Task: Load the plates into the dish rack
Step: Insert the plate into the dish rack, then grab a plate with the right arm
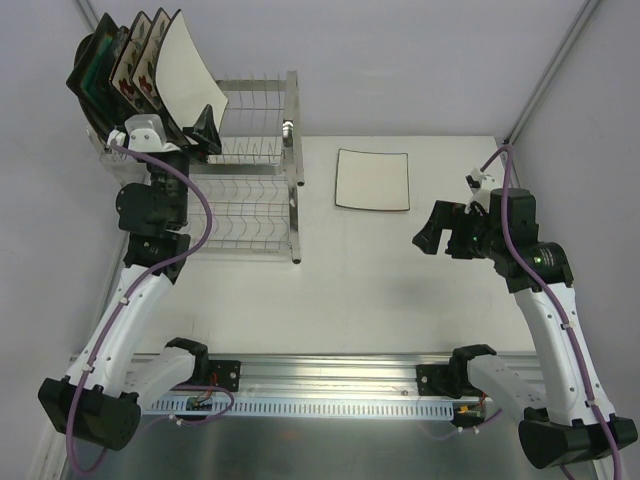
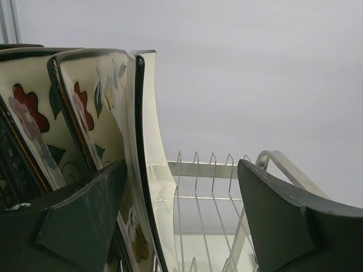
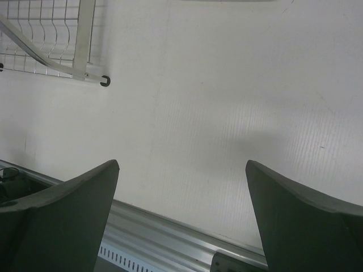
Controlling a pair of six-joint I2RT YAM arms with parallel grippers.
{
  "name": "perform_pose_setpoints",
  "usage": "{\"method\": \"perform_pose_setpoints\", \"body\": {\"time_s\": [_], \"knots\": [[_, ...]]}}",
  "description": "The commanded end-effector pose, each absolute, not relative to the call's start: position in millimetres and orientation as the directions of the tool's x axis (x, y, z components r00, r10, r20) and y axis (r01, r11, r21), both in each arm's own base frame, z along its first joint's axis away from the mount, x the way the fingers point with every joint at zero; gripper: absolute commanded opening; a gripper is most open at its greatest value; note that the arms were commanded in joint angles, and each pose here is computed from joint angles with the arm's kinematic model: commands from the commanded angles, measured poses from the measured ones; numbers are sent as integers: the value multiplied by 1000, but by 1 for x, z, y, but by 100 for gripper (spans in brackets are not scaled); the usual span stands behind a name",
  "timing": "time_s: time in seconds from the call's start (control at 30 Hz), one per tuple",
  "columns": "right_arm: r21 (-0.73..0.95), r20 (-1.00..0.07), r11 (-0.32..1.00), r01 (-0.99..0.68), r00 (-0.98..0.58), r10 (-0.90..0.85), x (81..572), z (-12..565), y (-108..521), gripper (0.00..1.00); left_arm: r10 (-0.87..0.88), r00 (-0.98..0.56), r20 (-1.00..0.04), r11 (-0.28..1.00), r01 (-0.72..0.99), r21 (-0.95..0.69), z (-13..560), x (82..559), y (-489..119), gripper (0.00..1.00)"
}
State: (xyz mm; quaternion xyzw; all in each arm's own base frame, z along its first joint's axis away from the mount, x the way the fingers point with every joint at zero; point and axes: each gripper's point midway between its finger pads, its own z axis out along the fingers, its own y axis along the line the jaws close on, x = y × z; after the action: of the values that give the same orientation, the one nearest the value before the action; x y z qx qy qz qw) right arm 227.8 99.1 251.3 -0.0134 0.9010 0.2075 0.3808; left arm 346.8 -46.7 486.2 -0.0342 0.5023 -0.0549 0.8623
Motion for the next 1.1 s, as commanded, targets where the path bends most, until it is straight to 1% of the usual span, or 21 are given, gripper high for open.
{"method": "perform_pose_setpoints", "body": {"time_s": [0.0, 0.07, 0.23, 0.43, 0.5, 0.63, 0.67, 0.73, 0.83, 1.0, 1.07], "knots": [[371, -716, 902, -220, -686, 127, 225, 260, 104, 99, -91, 479, -873, 988, -63, -138, 479, 344, -19, 82], [371, -716, 902, -220, -686, 127, 225, 260, 104, 100, -92, 472, -877, 988, -65, -139, 477, 342, -19, 83], [371, -717, 902, -221, -685, 127, 224, 260, 104, 100, -96, 462, -882, 987, -68, -144, 476, 334, -16, 92], [384, -713, 895, -228, -688, 131, 222, 261, 106, 99, -116, 443, -889, 984, -70, -164, 470, 325, -14, 96], [384, -716, 894, -230, -685, 132, 222, 262, 106, 100, -119, 428, -896, 983, -75, -166, 466, 321, -12, 99], [380, -718, 897, -225, -684, 133, 220, 262, 104, 100, -110, 390, -914, 983, -91, -158, 456, 314, -9, 99], [380, -719, 897, -225, -683, 133, 220, 262, 104, 99, -139, 394, -909, 980, -78, -184, 457, 309, -9, 99], [382, -719, 896, -227, -682, 134, 220, 262, 105, 99, -142, 356, -924, 980, -79, -181, 447, 307, -10, 99], [386, -720, 892, -235, -682, 132, 221, 261, 107, 100, -150, 344, -927, 981, -67, -184, 446, 292, -9, 99], [406, -713, 888, -214, -682, 162, 226, 261, 108, 100, -184, 318, -930, 980, -18, -200, 435, 271, -13, 99], [409, -714, 890, -201, -678, 175, 229, 261, 107, 100, -201, 277, -940, 978, 7, -208, 424, 263, -17, 99]]}}
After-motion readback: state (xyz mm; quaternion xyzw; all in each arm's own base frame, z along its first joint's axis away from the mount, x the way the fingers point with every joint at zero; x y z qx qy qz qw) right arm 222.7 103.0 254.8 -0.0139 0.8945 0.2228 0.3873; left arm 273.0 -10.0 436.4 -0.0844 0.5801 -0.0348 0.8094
